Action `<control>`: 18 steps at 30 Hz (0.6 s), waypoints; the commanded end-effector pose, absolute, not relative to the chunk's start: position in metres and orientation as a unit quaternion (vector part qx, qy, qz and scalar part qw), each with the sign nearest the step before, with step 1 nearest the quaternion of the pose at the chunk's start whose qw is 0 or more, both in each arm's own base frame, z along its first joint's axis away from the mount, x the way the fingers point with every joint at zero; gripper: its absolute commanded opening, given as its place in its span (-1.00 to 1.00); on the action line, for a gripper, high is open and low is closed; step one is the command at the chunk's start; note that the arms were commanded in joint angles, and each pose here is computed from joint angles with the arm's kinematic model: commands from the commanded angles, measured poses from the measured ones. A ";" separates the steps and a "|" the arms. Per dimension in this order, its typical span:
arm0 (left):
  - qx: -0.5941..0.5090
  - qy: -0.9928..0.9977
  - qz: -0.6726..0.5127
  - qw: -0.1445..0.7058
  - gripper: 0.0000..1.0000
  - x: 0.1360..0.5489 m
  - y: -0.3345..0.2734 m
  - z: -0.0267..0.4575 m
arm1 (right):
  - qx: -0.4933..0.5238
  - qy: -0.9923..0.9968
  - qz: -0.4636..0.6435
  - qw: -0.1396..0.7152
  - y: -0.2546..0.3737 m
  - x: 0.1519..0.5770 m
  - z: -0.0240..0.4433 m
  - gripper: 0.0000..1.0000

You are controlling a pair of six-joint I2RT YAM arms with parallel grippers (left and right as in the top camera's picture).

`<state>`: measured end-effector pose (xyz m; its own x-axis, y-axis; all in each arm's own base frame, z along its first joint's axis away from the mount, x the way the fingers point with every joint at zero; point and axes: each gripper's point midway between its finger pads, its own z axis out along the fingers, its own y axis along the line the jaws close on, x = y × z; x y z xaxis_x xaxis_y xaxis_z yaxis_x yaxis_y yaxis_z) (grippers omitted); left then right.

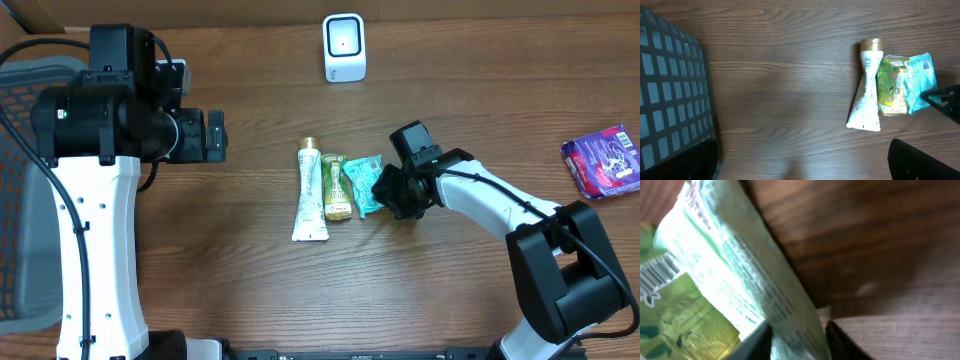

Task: Scan the item barcode
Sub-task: 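Grasp the mint-green packet with the right gripper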

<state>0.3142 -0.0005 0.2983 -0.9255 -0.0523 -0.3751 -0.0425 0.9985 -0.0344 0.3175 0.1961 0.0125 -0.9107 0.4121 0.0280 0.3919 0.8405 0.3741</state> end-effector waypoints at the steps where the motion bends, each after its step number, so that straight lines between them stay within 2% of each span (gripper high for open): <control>1: -0.015 0.982 -0.014 0.190 0.99 0.316 0.000 0.297 | 0.232 0.957 0.161 0.059 0.170 0.335 0.012 -0.52; 7: -0.015 0.982 -0.014 0.190 0.99 0.316 0.000 0.297 | 0.159 0.965 0.164 0.130 0.126 0.381 0.029 -0.52; 9: -0.015 0.982 -0.014 0.190 0.99 0.316 0.000 0.297 | 0.107 0.967 0.166 0.159 0.112 0.395 0.037 -0.45; 10: -0.015 0.982 -0.014 0.190 0.99 0.316 0.000 0.297 | 0.070 0.968 0.173 0.170 0.110 0.399 0.041 -0.25; 12: -0.015 0.982 -0.014 0.190 0.99 0.316 0.000 0.297 | 0.016 0.965 0.193 0.178 0.110 0.402 0.048 0.67; 13: -0.015 0.982 -0.014 0.190 0.99 0.316 0.000 0.297 | 0.008 0.963 0.202 0.177 0.110 0.403 0.051 0.81; 14: -0.015 0.982 -0.014 0.190 0.99 0.316 0.000 0.297 | 0.013 0.962 0.208 0.174 0.108 0.403 0.054 0.90; 16: -0.014 0.982 -0.014 0.190 0.99 0.316 0.000 0.297 | 0.040 0.959 0.230 0.163 0.106 0.404 0.061 0.95; 17: -0.015 0.982 -0.014 0.190 0.99 0.316 0.000 0.297 | 0.070 0.956 0.241 0.154 0.104 0.404 0.063 0.93; 18: -0.015 0.982 -0.014 0.190 0.99 0.316 0.000 0.297 | 0.110 0.951 0.254 0.141 0.103 0.403 0.064 0.81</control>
<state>0.3142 -0.0006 0.2983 -0.9255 -0.0523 -0.3751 -0.0424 0.9985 -0.0348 0.3957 0.0964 0.0472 -0.9433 0.2300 -0.2395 0.1112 0.8985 0.4247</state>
